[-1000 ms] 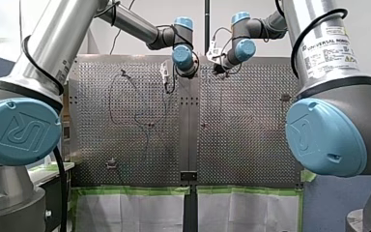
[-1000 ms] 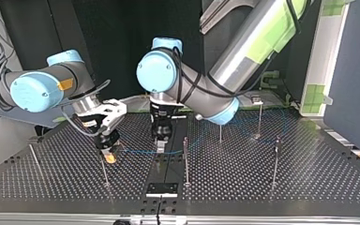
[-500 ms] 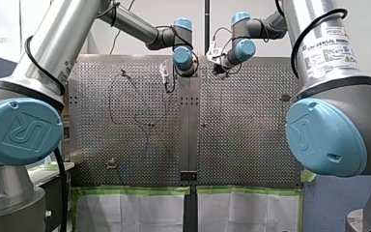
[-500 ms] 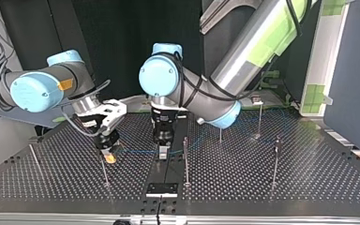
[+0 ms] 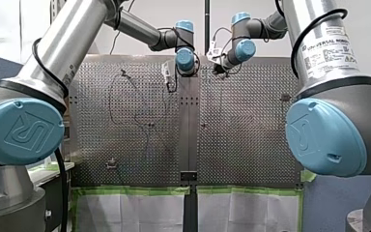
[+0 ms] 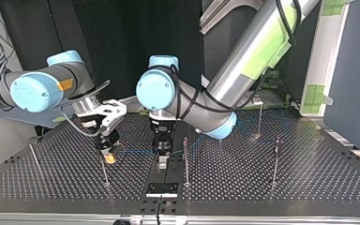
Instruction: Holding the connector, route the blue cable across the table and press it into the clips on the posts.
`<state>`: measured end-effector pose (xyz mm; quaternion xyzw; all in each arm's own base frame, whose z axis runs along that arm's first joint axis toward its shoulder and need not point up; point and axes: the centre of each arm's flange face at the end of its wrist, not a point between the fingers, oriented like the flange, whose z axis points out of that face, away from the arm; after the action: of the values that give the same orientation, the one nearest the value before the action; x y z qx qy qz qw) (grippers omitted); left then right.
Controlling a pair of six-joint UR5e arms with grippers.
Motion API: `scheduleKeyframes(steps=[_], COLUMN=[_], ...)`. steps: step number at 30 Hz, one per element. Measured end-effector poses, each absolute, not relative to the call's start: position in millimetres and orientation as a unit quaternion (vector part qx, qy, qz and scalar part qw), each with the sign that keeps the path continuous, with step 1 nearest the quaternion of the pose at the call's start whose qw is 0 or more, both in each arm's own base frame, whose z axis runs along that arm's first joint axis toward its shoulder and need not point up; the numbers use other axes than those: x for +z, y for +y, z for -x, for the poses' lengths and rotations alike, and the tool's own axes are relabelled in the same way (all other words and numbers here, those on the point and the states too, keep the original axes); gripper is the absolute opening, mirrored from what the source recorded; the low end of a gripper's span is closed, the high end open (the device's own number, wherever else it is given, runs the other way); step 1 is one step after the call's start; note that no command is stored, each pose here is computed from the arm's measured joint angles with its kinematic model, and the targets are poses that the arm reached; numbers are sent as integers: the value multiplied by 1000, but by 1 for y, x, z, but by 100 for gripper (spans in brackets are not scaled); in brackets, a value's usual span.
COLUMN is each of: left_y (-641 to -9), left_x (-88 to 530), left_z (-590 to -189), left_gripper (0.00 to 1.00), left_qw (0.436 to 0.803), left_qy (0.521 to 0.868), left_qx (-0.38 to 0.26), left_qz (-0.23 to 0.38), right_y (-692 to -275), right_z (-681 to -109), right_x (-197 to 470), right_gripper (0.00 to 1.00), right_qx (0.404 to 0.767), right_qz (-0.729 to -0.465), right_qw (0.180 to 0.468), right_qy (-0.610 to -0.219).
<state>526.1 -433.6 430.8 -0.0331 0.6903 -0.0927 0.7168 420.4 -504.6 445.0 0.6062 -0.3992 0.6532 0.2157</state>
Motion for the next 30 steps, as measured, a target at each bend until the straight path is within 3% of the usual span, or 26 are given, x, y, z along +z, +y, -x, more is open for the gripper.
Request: scheduleKeyframes(steps=[6, 8, 9, 10, 12, 14, 15, 17, 18, 20, 22, 30], left_y=[-437, -437, -437, -437, -437, -436, -436, -436, -436, -437, -437, -437], left_x=[415, 412, 411, 411, 410, 410, 410, 409, 409, 409, 409, 409], left_z=[-528, -529, -529, -529, -529, -529, -529, -529, -528, -528, -528, -526], left_gripper=[100, 82, 82, 69, 64, 38, 38, 20, 20, 5, 0, 0], left_qw=[705, 703, 703, 702, 700, 699, 699, 698, 698, 698, 698, 698], left_qy=[703, 706, 706, 707, 709, 710, 710, 711, 711, 711, 711, 711], left_qx=[-85, -83, -83, -82, -81, -80, -81, -81, -81, -81, -81, -76], left_qz=[27, 27, 27, 27, 27, 27, 27, 27, 27, 27, 27, 32], right_y=[-507, -508, -508, -508, -509, -509, -509, -509, -509, -509, -509, -509], right_z=[-418, -417, -417, -416, -416, -416, -416, -416, -416, -416, -415, -416], right_x=[445, 445, 445, 445, 445, 445, 445, 445, 445, 445, 445, 445], right_gripper=[0, 0, 0, 0, 0, 0, 0, 0, 0, 0, 0, 0], right_qx=[653, 653, 653, 653, 653, 653, 653, 653, 653, 653, 653, 653], right_qz=[-605, -605, -605, -605, -605, -604, -604, -604, -604, -604, -604, -605], right_qw=[217, 217, 218, 218, 218, 218, 218, 218, 218, 218, 218, 217], right_qy=[-400, -401, -401, -401, -401, -402, -402, -402, -402, -402, -402, -401])
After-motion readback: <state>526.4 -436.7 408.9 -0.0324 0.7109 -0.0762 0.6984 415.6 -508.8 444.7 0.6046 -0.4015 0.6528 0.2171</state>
